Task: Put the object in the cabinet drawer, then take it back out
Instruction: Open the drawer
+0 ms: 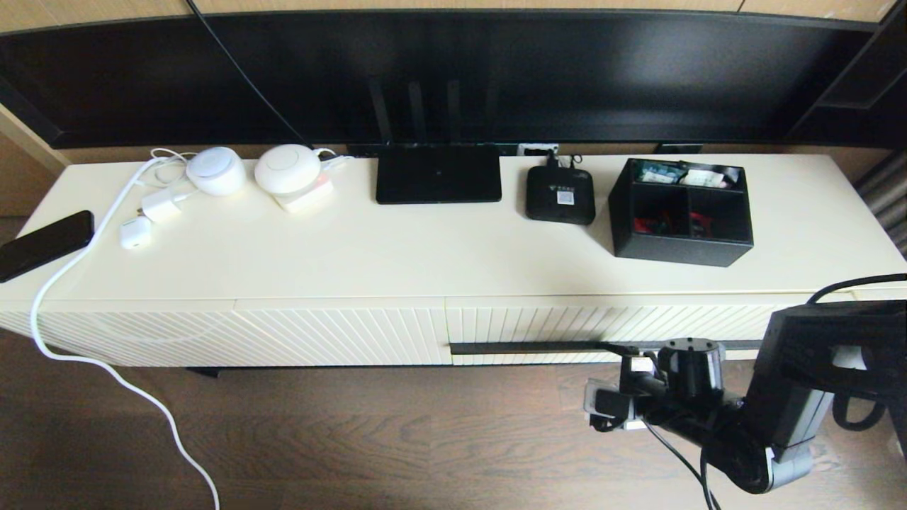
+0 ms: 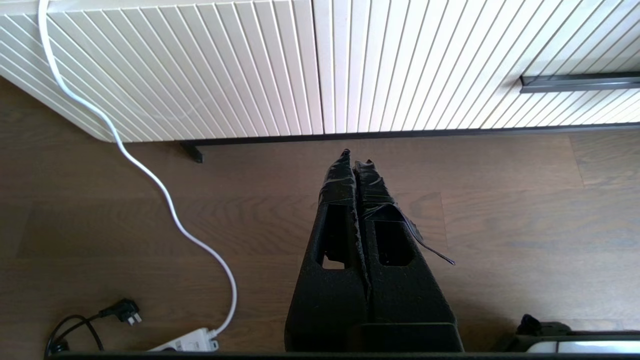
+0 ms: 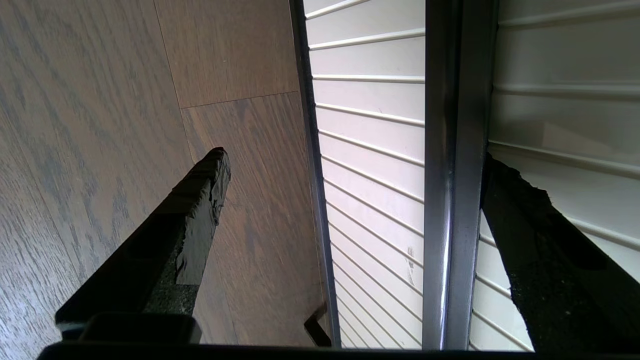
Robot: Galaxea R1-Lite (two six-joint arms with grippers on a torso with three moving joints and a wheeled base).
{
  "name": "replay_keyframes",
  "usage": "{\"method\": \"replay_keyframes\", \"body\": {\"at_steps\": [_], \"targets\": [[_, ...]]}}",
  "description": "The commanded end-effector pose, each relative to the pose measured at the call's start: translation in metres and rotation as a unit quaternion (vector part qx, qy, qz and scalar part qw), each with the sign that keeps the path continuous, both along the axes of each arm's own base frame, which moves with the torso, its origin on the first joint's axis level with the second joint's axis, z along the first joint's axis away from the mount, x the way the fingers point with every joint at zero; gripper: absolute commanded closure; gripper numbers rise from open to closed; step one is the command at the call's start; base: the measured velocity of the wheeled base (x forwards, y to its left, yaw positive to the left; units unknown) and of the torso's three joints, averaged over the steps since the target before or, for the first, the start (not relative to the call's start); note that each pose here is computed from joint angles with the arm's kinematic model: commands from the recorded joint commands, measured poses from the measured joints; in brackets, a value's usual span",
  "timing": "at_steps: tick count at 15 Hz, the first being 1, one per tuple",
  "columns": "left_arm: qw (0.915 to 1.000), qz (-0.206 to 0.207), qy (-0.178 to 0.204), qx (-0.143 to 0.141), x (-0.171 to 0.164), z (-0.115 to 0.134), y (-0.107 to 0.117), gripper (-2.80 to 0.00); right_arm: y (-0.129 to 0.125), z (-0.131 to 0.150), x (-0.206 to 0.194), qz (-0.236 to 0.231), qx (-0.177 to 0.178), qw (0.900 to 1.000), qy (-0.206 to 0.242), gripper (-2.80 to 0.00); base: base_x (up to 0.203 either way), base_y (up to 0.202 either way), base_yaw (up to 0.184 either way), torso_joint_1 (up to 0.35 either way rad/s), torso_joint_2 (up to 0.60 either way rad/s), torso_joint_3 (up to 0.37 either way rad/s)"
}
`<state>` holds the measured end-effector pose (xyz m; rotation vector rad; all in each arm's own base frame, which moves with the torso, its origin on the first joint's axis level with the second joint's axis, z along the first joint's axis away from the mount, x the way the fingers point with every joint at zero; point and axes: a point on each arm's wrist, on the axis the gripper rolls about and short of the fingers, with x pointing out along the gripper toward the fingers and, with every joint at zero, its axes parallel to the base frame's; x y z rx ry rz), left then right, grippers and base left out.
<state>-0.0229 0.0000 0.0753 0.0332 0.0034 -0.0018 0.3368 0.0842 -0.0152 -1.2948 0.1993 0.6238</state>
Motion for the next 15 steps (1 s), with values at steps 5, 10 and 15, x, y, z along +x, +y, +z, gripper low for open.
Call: {"method": "replay_keyframes", "body": {"at_steps": [5, 10, 15], "targets": [[1.0000, 0.000, 0.000, 0.000, 0.000, 0.000, 0.000, 0.00, -0.006, -0.004, -0.030, 0.005, -0.012, 0.999, 0.042, -2.80, 0.000, 0.000, 0.000, 0.000, 0.00, 0.000], [1.0000, 0.000, 0.001, 0.000, 0.000, 0.000, 0.000, 0.00, -0.013, 0.001, -0.067, 0.011, -0.021, 0.996, 0.083, -2.80, 0.000, 0.000, 0.000, 0.000, 0.00, 0.000], [1.0000, 0.000, 0.000, 0.000, 0.000, 0.000, 0.000, 0.00, -0.015, 0.035, -0.094, 0.027, -0.009, 0.998, 0.056, -2.80, 0.000, 0.000, 0.000, 0.000, 0.00, 0.000]]}}
